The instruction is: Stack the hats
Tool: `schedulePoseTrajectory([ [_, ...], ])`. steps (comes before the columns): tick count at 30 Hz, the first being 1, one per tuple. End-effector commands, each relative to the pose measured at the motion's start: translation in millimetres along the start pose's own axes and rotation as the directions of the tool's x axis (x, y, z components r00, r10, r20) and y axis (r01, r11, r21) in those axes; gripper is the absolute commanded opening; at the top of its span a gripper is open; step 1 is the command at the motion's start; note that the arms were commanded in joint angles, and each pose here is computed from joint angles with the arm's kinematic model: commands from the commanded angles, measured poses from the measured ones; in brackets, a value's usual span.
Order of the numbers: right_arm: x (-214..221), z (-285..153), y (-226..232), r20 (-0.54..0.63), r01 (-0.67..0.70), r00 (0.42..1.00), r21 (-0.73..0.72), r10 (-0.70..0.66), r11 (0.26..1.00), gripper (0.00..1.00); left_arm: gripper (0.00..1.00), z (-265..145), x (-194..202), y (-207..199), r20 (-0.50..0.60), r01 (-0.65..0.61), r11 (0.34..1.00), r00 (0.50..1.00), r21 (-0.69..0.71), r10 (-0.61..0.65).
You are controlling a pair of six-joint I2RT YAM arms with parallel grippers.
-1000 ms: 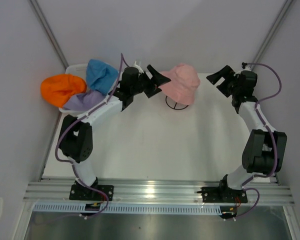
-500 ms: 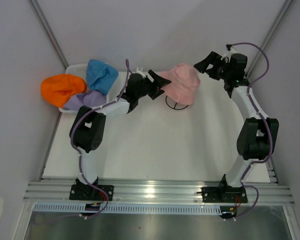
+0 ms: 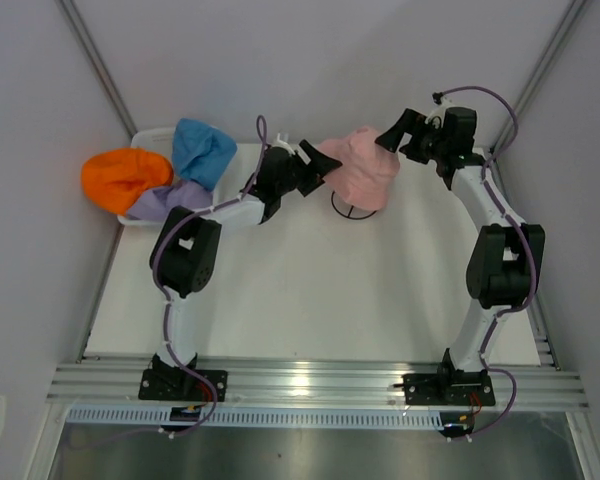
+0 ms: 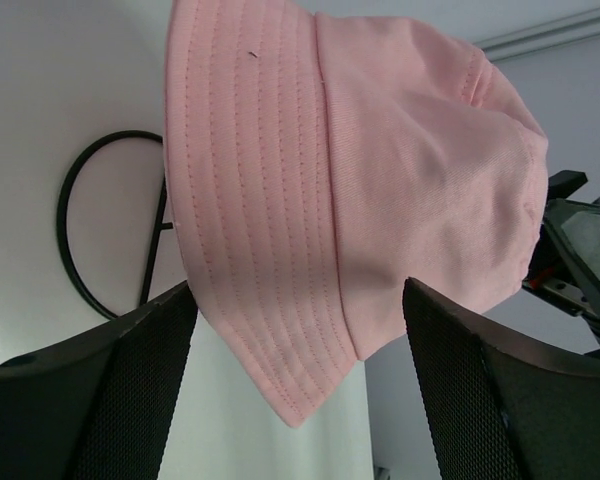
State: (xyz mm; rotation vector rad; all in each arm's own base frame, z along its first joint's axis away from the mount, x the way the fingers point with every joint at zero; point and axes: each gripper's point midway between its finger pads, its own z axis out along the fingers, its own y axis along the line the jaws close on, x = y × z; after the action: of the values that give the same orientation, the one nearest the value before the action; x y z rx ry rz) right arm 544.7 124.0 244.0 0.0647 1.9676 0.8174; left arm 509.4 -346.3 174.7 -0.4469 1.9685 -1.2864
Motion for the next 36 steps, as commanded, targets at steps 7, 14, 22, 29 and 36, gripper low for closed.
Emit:
schedulePoseTrajectory([
  [7,-21.8,-5.2,30.6,0.046,0.077,0.996,-0.042,-0.075,0.996,1.00,0.83,-2.9,-21.7,-19.3,0.101,-0.142,0.973,0.987,0.182,0.125],
  [14,-23.4,-7.6,28.9,0.051,0.097,0.994,-0.021,-0.096,0.995,1.00,0.60,5.8,-33.2,-25.2,0.135,-0.190,0.960,0.977,0.208,0.164],
  [22,-28.2,-6.4,29.5,0.069,0.087,0.994,-0.015,-0.086,0.996,1.00,0.01,-0.5,-42.8,-15.9,0.141,-0.185,0.963,0.977,0.196,0.159],
  [29,-26.2,-11.0,23.7,0.060,0.090,0.994,0.028,-0.091,0.996,1.00,0.01,-23.5,-47.6,-42.6,0.117,-0.193,0.914,0.980,0.358,0.161],
  [36,-43.0,-45.3,-2.3,0.129,0.031,0.990,0.138,-0.049,0.990,1.00,0.01,-26.3,-46.3,-23.5,0.102,-0.190,0.936,0.981,0.296,0.167],
])
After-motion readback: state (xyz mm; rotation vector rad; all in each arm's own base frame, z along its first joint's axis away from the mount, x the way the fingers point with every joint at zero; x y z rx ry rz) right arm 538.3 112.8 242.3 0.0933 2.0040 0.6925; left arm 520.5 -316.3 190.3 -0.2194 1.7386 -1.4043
